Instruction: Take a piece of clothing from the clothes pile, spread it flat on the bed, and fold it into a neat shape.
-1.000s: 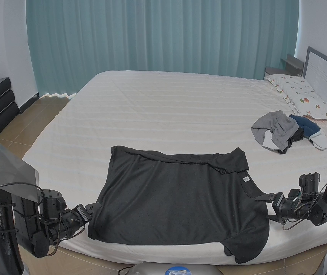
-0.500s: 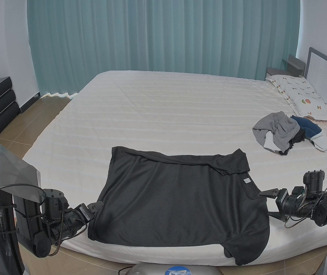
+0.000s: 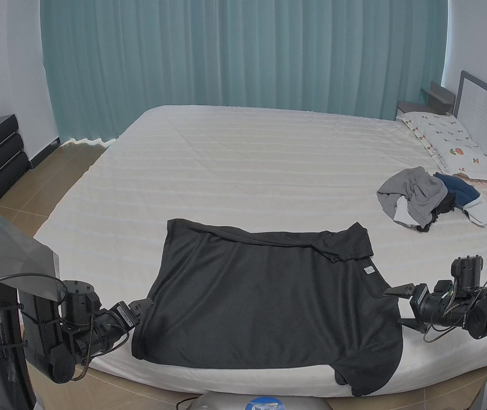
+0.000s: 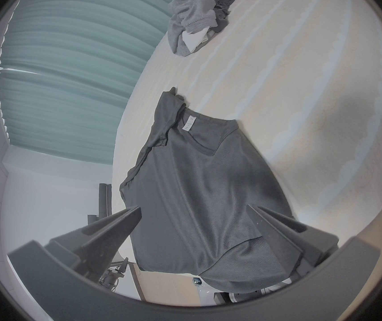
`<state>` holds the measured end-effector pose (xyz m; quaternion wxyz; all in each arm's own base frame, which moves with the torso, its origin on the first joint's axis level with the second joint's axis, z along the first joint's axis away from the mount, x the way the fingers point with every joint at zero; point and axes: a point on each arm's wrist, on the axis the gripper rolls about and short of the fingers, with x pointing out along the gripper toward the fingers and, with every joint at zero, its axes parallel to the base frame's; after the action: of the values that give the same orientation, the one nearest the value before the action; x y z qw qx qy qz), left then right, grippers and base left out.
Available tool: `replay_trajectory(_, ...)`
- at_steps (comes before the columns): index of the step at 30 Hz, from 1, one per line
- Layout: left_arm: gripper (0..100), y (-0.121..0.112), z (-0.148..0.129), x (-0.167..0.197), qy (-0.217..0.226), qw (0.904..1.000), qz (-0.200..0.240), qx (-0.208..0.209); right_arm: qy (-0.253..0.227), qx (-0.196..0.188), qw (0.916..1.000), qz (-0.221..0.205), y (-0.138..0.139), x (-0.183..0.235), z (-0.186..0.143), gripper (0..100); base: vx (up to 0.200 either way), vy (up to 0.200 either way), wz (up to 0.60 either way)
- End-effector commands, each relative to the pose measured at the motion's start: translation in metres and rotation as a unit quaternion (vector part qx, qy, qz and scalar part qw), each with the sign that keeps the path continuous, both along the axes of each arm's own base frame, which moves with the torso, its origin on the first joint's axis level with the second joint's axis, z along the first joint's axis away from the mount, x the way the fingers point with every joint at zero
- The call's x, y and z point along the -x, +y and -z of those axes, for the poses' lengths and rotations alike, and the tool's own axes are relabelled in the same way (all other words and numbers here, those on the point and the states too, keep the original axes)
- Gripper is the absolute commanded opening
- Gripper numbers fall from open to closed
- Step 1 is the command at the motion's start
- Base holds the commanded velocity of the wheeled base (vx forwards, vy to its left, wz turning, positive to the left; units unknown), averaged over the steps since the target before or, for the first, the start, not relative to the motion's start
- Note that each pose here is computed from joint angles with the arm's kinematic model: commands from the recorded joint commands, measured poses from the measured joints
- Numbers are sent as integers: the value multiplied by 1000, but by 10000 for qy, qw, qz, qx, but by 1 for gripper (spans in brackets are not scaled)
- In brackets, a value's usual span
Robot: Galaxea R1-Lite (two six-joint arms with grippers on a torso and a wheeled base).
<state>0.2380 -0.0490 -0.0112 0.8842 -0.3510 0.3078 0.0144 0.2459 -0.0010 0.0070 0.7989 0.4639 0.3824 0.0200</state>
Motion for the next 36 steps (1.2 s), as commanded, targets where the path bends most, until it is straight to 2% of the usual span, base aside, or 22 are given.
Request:
replay_trajectory(1, 100, 0, 1, -2, -17, 10000, 7, 2, -5, 1, 10000, 2, 0, 0, 0, 100, 0, 200, 0)
replay_trajectory(12, 100, -1, 1, -3, -22, 10000, -2, 16, -25, 1, 10000, 12, 0, 0, -1, 100, 0, 0, 0)
replay_trajectory(16, 100, 2, 1, -6, -40, 9997, -154, 179, -71, 3, 10000, 12, 0, 0, -3, 100, 0, 0, 0)
replay_trajectory(22, 100, 1, 1, -7, -62, 9997, -139, 183, -169, 40, 9998, -62, 5, -4, -6, 100, 200, 0, 0)
replay_trajectory(25, 100, 1, 2, -7, -41, 9998, -135, 173, -323, 39, 9993, -195, 15, -11, -9, 100, 0, 0, 0)
replay_trajectory(30, 100, 0, 6, -7, 38, 9998, -108, 137, -397, 108, 9991, 64, 40, -37, -2, 100, 0, 0, 0)
replay_trajectory(36, 100, 0, 11, -10, 65, 9998, -121, 151, -764, 168, 9966, 245, 44, -65, -3, 100, 0, 0, 0)
